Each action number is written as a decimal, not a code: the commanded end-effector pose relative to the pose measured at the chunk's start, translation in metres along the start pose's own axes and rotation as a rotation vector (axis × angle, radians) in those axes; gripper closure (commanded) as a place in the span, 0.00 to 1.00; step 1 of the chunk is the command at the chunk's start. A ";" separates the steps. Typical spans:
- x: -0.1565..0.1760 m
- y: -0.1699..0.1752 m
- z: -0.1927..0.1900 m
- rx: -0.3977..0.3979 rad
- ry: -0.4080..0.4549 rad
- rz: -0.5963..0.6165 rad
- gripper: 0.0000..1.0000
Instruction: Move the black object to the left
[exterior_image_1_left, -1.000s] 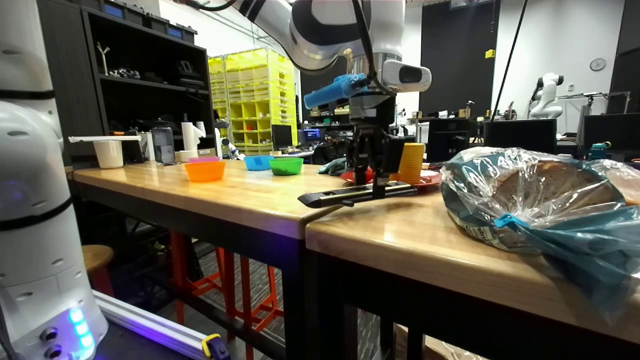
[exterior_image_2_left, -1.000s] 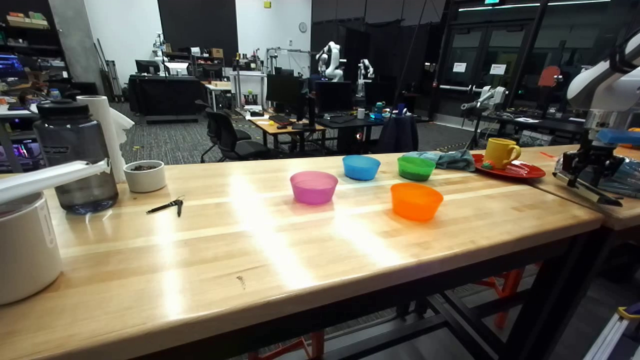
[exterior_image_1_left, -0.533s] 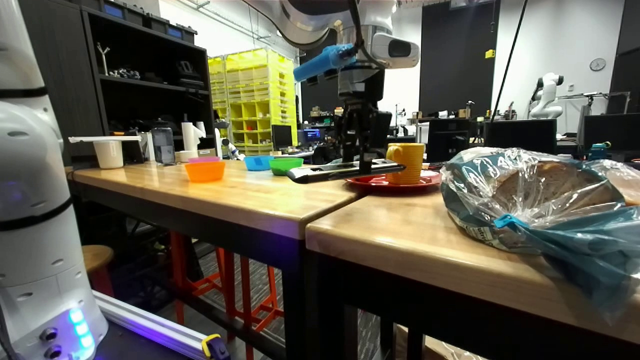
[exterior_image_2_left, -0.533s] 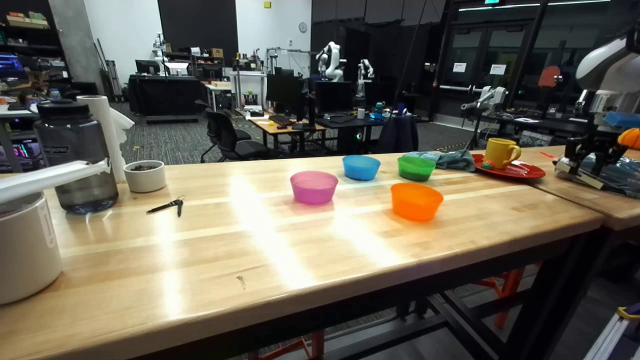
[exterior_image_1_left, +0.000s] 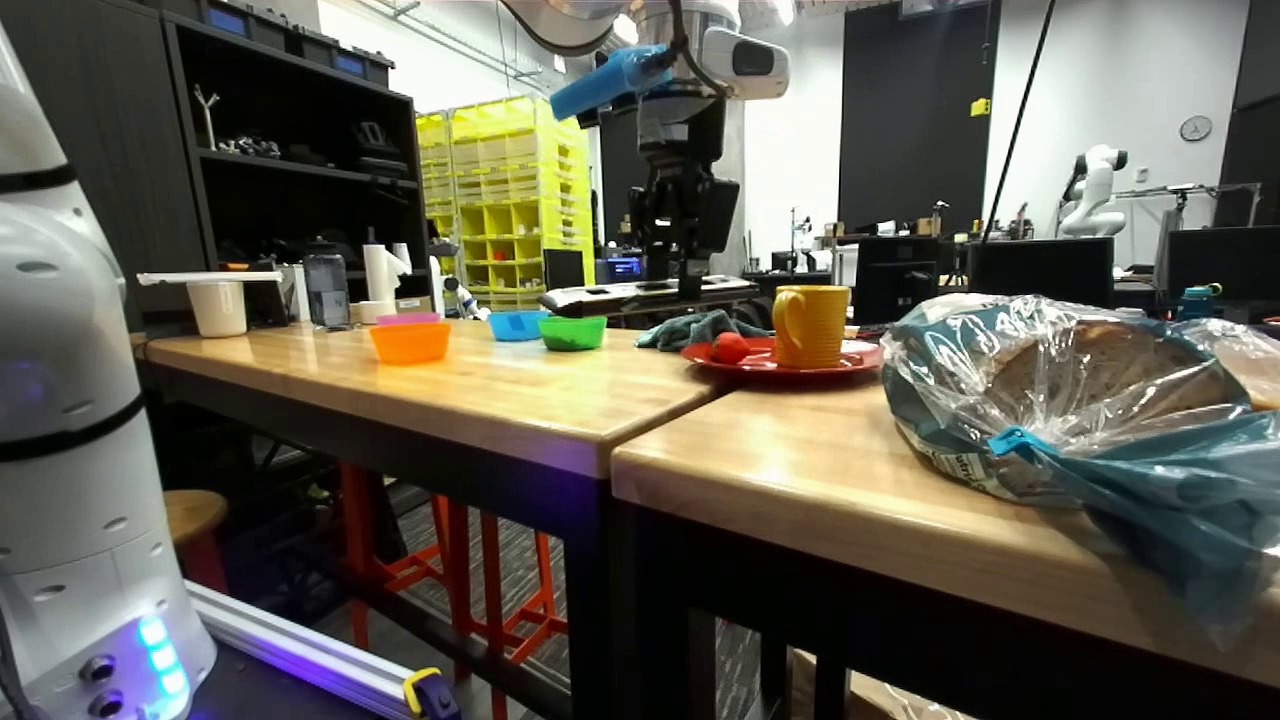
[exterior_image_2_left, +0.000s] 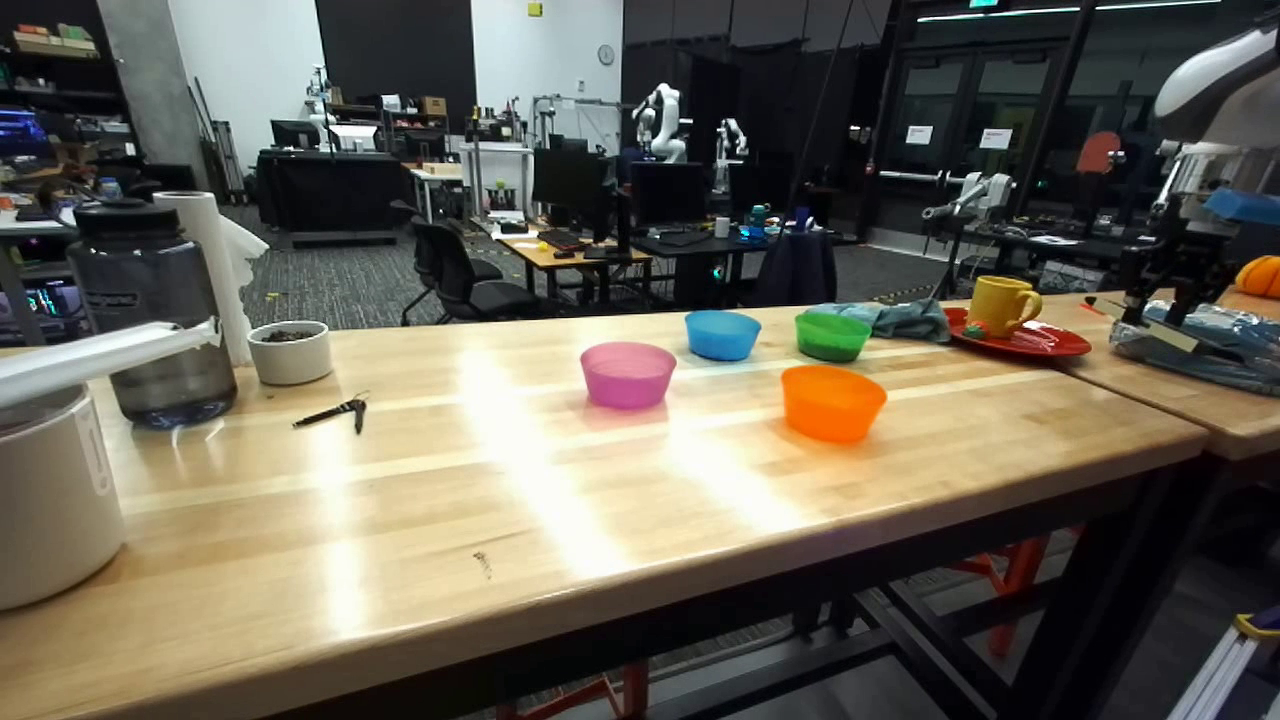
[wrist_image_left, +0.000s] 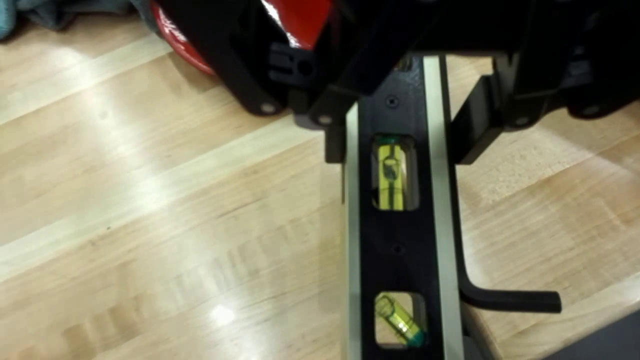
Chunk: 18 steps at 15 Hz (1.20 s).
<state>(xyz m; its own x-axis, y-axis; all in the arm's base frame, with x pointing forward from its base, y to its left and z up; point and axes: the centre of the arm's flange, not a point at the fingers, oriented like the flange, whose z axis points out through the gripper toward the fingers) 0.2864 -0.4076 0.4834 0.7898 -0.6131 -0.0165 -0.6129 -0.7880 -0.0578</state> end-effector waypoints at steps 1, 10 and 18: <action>-0.024 -0.034 -0.013 0.007 0.007 -0.050 0.69; -0.049 -0.137 0.000 0.004 0.033 -0.227 0.69; -0.088 -0.257 0.026 -0.036 0.030 -0.438 0.69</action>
<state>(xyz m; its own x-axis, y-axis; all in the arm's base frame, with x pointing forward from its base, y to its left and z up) 0.3737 -0.1917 0.4752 0.9621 -0.2723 0.0141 -0.2716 -0.9616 -0.0403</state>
